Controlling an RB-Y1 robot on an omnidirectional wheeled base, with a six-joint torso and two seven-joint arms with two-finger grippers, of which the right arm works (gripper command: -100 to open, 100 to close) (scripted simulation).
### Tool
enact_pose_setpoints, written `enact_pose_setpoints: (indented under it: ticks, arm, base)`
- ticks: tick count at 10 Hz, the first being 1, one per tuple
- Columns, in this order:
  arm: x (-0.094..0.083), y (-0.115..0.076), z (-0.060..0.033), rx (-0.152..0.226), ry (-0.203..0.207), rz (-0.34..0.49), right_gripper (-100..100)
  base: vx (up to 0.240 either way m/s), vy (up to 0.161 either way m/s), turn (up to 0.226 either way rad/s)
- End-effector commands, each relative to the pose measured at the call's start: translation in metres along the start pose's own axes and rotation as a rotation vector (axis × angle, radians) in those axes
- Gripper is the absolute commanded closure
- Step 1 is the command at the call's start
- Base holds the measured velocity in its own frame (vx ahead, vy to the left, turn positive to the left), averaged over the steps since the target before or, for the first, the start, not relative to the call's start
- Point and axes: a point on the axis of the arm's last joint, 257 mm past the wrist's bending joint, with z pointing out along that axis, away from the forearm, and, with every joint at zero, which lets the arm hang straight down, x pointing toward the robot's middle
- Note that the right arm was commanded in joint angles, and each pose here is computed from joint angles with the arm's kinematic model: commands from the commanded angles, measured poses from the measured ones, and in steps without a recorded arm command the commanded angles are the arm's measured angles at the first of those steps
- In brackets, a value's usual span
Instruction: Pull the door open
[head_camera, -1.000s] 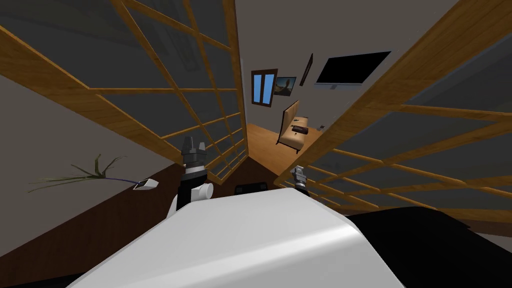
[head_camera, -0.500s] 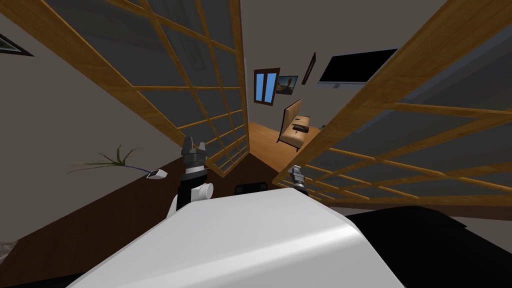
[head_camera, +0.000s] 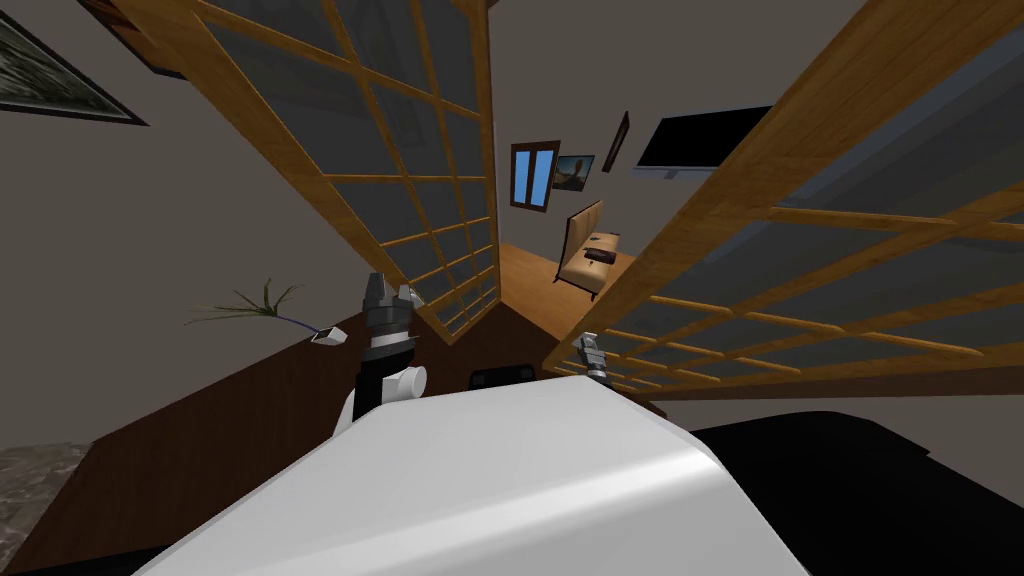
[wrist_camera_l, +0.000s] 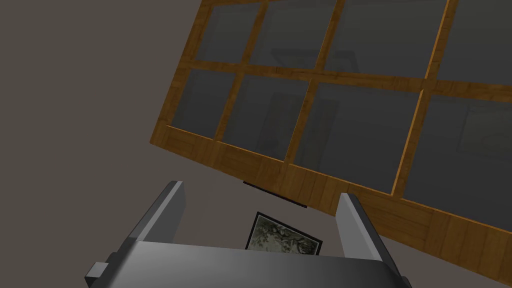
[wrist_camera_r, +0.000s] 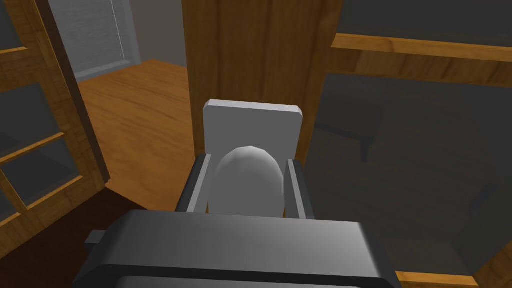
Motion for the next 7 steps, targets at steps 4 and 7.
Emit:
enact_pose_setpoints:
  ticks: [4,7]
  arm:
    - [0.002,-0.023,-0.0161,0.103,0.006,-0.001,100]
    - [0.002,-0.03,-0.0199,0.131,0.005,0.0,100]
  base:
    - [-0.239,-0.026,0.063]
    - [-0.183,-0.025,0.037]
